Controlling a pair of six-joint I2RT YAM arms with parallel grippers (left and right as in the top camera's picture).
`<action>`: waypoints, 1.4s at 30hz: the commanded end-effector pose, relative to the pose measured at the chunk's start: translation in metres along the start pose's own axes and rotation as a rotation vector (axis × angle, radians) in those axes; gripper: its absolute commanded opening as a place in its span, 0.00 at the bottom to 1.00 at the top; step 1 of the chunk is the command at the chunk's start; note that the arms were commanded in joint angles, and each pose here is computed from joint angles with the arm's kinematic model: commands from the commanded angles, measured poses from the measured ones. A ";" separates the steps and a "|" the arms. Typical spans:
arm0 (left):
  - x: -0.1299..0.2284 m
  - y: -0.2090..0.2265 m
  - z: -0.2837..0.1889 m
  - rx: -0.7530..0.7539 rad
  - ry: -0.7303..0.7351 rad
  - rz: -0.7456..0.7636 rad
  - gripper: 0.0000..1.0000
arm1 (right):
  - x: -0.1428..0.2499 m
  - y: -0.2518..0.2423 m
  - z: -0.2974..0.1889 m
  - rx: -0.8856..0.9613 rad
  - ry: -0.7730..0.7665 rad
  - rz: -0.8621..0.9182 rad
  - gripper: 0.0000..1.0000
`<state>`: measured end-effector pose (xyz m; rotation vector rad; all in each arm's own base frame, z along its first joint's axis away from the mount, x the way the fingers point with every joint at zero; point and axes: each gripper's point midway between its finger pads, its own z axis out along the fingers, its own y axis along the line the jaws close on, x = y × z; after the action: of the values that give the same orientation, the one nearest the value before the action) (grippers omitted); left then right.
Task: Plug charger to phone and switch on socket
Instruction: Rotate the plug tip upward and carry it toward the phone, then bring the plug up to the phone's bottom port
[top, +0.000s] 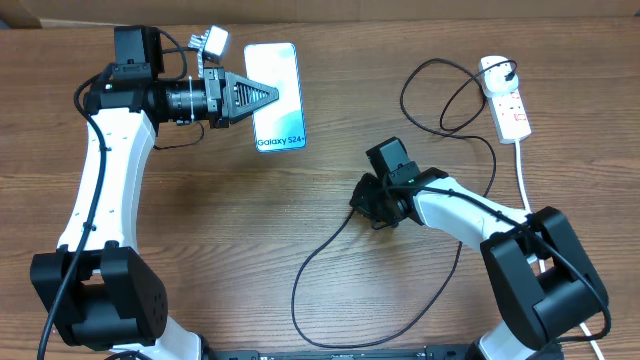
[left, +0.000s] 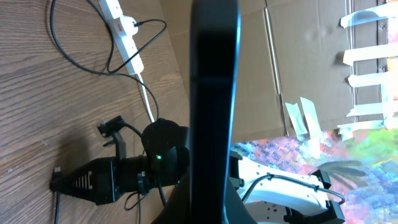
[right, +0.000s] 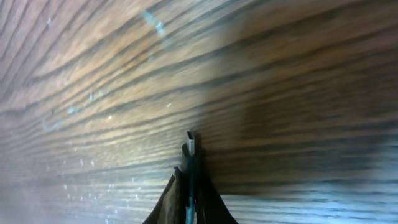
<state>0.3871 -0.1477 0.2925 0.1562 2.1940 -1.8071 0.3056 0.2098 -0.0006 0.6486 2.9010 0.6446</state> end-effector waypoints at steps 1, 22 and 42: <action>0.000 -0.006 -0.003 0.028 -0.001 0.002 0.04 | 0.005 0.013 -0.004 -0.071 0.053 -0.108 0.04; 0.006 -0.037 -0.005 0.200 0.055 -0.030 0.04 | 0.094 0.141 -0.204 -1.077 0.382 -0.741 0.04; 0.010 -0.026 0.013 0.114 0.067 -0.044 0.04 | 0.098 0.172 -0.228 -1.149 0.375 -0.732 0.04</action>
<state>0.3775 -0.1565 0.3101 0.1664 2.1442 -1.9717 0.2407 0.2992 0.2666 -0.7367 2.0682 2.0576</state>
